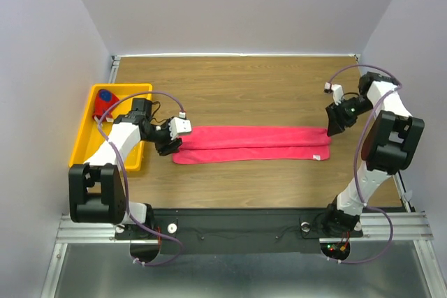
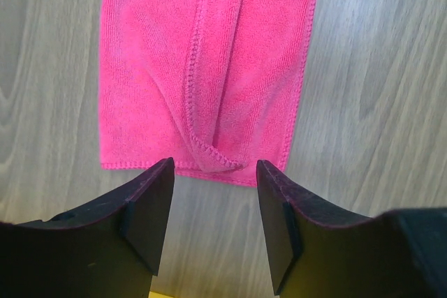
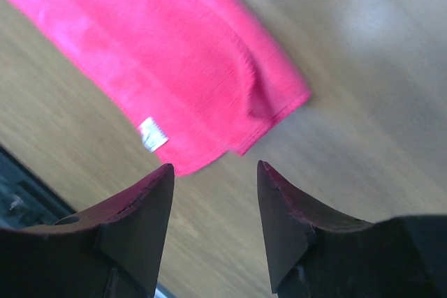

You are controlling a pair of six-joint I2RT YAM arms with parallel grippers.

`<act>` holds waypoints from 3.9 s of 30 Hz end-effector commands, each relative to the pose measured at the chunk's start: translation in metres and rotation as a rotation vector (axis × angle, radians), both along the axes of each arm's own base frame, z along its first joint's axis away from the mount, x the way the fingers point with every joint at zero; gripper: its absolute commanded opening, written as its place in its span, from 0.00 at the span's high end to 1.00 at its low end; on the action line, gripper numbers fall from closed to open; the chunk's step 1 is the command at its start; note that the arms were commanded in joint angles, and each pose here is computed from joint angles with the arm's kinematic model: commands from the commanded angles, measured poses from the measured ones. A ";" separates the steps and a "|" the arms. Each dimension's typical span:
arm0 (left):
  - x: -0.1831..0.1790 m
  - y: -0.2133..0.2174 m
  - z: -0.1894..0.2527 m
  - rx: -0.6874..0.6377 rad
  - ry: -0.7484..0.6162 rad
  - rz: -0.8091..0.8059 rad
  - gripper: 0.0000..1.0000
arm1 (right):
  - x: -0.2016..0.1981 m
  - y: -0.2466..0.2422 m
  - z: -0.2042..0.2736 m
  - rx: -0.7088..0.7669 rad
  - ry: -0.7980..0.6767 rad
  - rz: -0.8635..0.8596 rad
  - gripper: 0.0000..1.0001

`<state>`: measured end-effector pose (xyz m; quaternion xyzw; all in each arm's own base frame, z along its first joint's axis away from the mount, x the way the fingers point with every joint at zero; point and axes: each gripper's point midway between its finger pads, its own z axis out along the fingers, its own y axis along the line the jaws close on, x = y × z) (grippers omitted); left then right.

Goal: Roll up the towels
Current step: Fold the towel

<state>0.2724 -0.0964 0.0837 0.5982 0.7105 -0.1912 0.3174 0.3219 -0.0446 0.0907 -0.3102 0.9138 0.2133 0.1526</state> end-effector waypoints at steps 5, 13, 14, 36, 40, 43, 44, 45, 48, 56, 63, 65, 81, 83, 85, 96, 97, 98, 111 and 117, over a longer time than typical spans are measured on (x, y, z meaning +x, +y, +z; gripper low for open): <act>0.014 0.000 0.016 -0.001 0.006 0.104 0.35 | 0.053 -0.015 -0.003 -0.106 -0.040 -0.049 0.46; 0.024 0.000 0.016 0.019 0.081 0.139 0.27 | 0.043 0.007 -0.019 -0.122 0.020 0.046 0.50; 0.025 0.001 0.015 0.030 0.083 0.144 0.27 | 0.044 0.007 -0.021 -0.125 0.022 0.049 0.52; 0.031 -0.002 0.005 0.088 0.174 0.175 0.22 | 0.040 0.010 -0.029 -0.242 0.058 0.168 0.91; 0.034 -0.007 0.009 0.079 0.213 0.190 0.20 | 0.038 0.013 -0.026 -0.232 0.054 0.174 0.99; 0.032 -0.009 0.008 0.083 0.229 0.189 0.20 | 0.039 0.016 -0.018 -0.220 0.030 0.169 0.99; 0.031 -0.010 0.007 0.088 0.235 0.187 0.20 | 0.038 0.016 -0.018 -0.216 0.032 0.168 0.99; 0.029 -0.011 0.005 0.102 0.237 0.180 0.20 | 0.038 0.016 -0.016 -0.217 0.029 0.166 0.99; 0.024 -0.010 0.003 0.136 0.246 0.189 0.20 | 0.039 0.015 -0.013 -0.219 0.026 0.159 0.99; 0.025 -0.002 0.004 0.201 0.069 0.492 0.23 | 0.039 0.020 -0.007 -0.203 0.014 0.146 0.99; 0.026 0.004 -0.013 0.228 0.092 0.576 0.37 | 0.041 0.020 -0.004 -0.201 0.007 0.139 0.99; 0.027 0.004 -0.015 0.233 0.102 0.577 0.40 | 0.042 0.019 -0.004 -0.204 0.007 0.138 0.99; -0.002 0.004 -0.030 0.282 0.179 0.531 0.40 | 0.041 0.018 -0.005 -0.206 0.010 0.141 1.00; -0.006 0.002 -0.031 0.286 0.186 0.517 0.40 | 0.041 0.018 -0.005 -0.206 0.013 0.140 0.99; -0.007 0.002 -0.030 0.286 0.184 0.511 0.40 | 0.041 0.018 -0.004 -0.208 0.010 0.139 0.99; 0.000 0.007 -0.029 0.296 0.144 0.538 0.50 | 0.039 0.019 -0.004 -0.204 0.012 0.140 1.00; 0.002 0.007 -0.028 0.297 0.136 0.543 0.54 | 0.039 0.019 -0.004 -0.205 0.010 0.141 1.00; 0.004 0.007 -0.027 0.296 0.132 0.546 0.63 | 0.040 0.018 -0.003 -0.209 0.008 0.140 1.00; 0.082 0.022 0.049 0.239 -0.038 0.605 1.00 | 0.096 -0.008 0.057 -0.165 -0.210 0.009 0.99; 0.147 0.034 0.081 0.232 -0.136 0.622 1.00 | 0.136 -0.018 0.089 -0.128 -0.337 -0.058 1.00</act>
